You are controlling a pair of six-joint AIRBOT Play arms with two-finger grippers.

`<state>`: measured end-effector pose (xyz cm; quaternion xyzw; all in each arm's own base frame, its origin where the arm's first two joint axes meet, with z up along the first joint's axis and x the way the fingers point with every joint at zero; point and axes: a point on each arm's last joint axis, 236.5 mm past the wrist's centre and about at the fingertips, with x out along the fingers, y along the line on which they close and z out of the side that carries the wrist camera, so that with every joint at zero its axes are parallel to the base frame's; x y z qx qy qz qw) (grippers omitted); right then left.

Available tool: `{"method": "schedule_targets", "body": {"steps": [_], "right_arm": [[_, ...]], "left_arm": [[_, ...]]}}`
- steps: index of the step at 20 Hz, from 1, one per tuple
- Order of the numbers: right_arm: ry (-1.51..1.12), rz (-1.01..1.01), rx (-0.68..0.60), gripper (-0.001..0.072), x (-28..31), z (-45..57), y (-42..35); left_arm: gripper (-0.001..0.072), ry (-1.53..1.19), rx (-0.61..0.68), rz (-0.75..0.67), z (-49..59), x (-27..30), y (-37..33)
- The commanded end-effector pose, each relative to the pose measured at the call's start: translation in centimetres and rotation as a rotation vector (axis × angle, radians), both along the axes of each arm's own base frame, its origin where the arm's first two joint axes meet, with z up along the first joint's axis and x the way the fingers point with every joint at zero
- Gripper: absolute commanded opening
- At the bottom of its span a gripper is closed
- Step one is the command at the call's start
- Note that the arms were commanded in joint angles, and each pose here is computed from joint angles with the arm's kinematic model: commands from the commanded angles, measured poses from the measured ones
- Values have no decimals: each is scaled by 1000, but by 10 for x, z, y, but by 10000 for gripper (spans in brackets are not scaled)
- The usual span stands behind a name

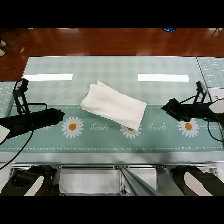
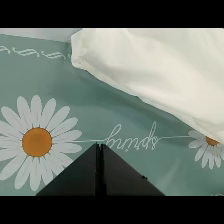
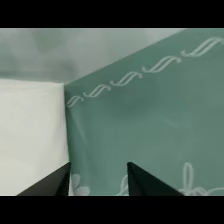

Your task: Fold the shirts.

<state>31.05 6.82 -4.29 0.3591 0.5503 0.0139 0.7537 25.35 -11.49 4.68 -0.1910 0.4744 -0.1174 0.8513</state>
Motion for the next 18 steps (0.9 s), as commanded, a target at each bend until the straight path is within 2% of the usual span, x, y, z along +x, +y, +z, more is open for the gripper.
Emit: {"method": "schedule_targets", "body": {"steps": [1, 5, 13, 14, 15, 16, 17, 18], "right_arm": [[57, -3, 252, 412, -1, -24, 43], [122, 45, 317, 412, -1, -43, 59], [148, 225, 282, 411, 14, -57, 133], [146, 252, 287, 393, 17, -56, 145], [138, 285, 290, 280, 20, -53, 156], [108, 333, 289, 92, 24, -44, 168], [45, 394, 283, 23, 33, -30, 180], [-5, 443, 285, 22, 43, -10, 192]], "left_arm": [[20, 4, 2, -1, -1, -1, 0], [20, 4, 2, -1, -1, -1, 0], [20, 4, 2, 0, -1, -1, 0], [20, 4, 2, -1, -1, -1, 0], [20, 5, 2, -1, -1, -1, 0], [20, 5, 2, -1, -1, -1, 0], [20, 5, 2, -1, -1, -1, 0], [20, 5, 2, -1, -1, -1, 0]]}}
